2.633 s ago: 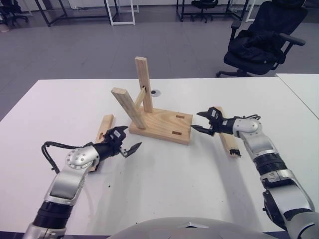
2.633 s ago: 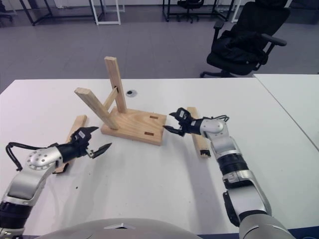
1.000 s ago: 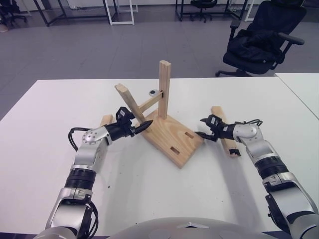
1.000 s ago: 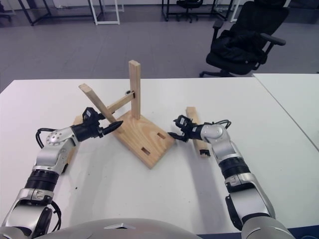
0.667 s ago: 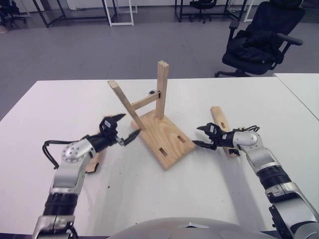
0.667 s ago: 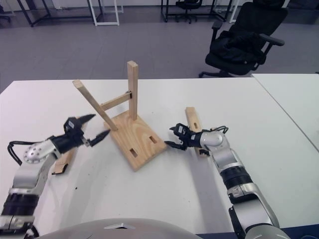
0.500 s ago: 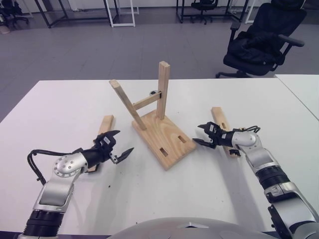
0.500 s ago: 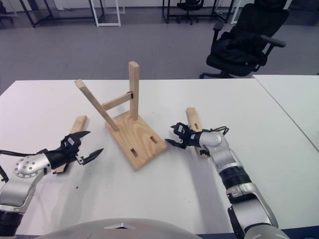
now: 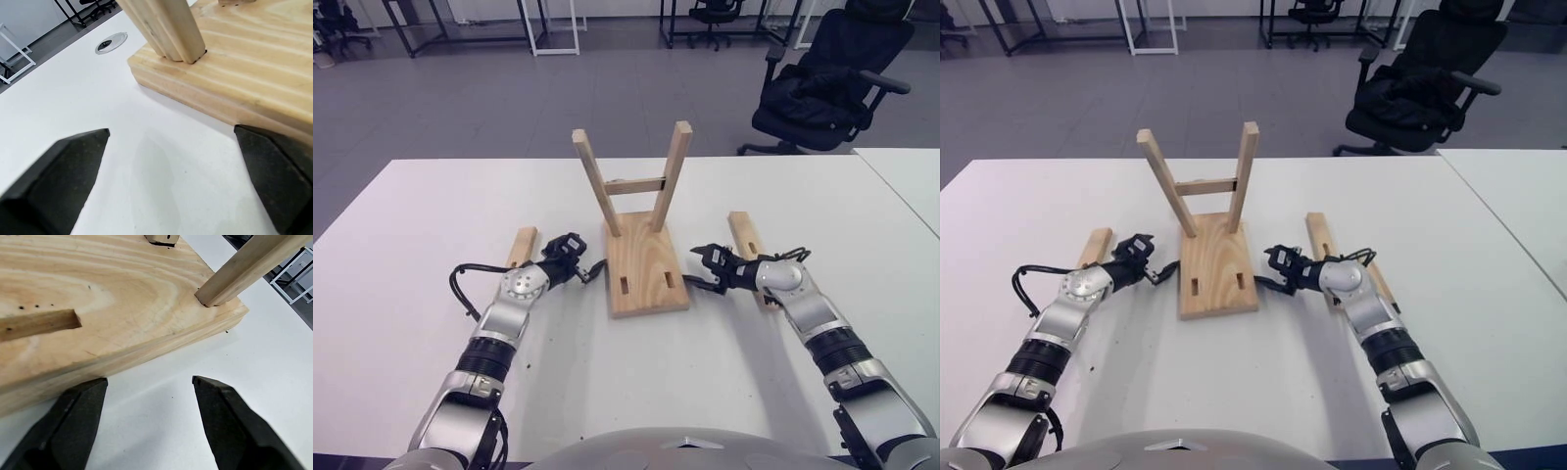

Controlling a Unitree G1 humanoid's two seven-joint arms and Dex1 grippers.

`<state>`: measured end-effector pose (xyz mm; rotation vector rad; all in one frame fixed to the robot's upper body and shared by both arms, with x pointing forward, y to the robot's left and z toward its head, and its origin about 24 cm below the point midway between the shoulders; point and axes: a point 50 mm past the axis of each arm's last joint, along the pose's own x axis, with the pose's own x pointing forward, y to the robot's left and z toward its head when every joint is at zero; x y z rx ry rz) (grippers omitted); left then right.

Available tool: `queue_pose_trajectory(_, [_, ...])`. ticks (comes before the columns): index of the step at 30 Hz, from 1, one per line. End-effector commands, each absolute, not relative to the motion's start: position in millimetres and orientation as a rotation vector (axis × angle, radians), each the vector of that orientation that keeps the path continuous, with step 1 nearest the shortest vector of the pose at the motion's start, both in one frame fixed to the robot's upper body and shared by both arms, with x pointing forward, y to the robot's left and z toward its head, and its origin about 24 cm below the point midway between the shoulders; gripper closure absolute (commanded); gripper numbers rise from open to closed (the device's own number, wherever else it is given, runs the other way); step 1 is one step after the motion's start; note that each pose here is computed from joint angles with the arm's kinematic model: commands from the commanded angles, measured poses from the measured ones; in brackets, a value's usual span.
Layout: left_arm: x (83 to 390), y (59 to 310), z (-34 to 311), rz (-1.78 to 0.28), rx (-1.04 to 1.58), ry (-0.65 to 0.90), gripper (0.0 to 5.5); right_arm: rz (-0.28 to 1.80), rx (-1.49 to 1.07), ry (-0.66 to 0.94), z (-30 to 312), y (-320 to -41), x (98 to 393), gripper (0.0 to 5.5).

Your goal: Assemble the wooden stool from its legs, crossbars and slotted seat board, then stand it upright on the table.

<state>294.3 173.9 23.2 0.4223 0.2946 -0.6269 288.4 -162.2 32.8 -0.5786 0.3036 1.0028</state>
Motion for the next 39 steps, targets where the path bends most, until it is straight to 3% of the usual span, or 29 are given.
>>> queue_pose_trajectory(1, [286.6,172.5,10.8,-0.634,0.418,0.333,0.78,0.944,-0.522,0.315,28.3,-161.1,278.3,2.22])
queue_pose_trajectory(6, [276.5,187.2,47.7,-0.430,0.403,0.168,0.78,0.535,-0.307,0.136,79.0,-206.3,286.2,2.22])
queue_pose_trajectory(9, [252.5,176.0,64.6,-0.298,0.213,0.080,0.78,0.333,-0.198,0.272,58.4,-262.1,262.9,2.22])
queue_pose_trajectory(15, [213.8,165.8,51.3,-0.220,0.072,0.139,0.78,0.160,-0.139,0.392,34.9,-311.5,229.4,2.22])
queue_pose_trajectory(23, [212.6,165.2,48.6,-0.226,0.078,0.162,0.78,0.156,0.034,0.580,3.2,-315.9,207.7,2.22])
queue_pose_trajectory(33, [228.1,173.9,59.1,-0.171,0.069,0.125,0.76,0.195,-0.075,0.613,-8.8,-310.7,208.3,4.16])
queue_pose_trajectory(36, [233.9,172.5,68.3,-0.194,0.057,0.086,0.76,0.161,-0.094,0.500,6.4,-306.5,226.7,4.18])
queue_pose_trajectory(39, [237.1,156.5,100.5,-0.358,-0.090,-0.034,0.76,0.167,-0.133,0.102,78.5,-289.1,272.4,4.18])
